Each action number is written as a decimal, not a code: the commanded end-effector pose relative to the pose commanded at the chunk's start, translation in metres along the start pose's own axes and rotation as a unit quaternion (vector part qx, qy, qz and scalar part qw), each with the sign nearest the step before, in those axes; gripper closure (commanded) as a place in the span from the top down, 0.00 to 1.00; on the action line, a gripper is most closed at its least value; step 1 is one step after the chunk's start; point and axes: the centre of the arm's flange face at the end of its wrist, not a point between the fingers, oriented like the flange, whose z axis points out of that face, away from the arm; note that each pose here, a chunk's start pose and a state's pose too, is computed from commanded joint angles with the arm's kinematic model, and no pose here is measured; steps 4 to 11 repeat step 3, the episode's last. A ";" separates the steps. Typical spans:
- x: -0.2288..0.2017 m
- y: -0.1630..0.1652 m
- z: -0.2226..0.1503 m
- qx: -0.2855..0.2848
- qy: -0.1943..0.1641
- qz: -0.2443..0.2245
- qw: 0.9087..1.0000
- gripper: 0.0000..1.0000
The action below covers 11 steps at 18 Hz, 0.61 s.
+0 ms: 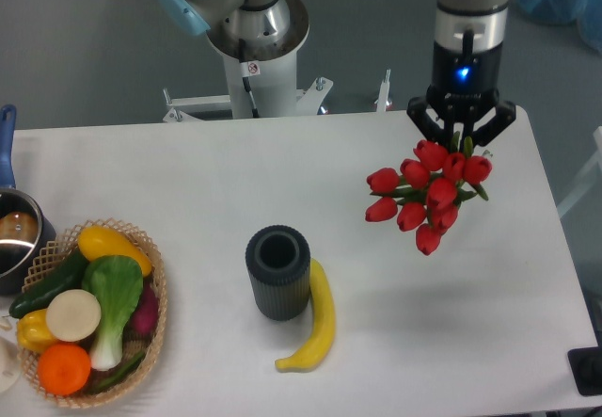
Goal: Pick up the flowers from the vase
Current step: 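Carry the tulips away from the vase and hold them aloft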
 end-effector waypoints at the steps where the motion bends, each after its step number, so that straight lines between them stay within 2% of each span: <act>1: -0.004 -0.001 0.010 -0.019 -0.006 0.004 1.000 0.00; 3: -0.003 -0.011 0.025 -0.039 -0.007 0.015 0.999 0.00; 11: -0.003 -0.011 0.025 -0.039 -0.007 0.015 0.999 0.00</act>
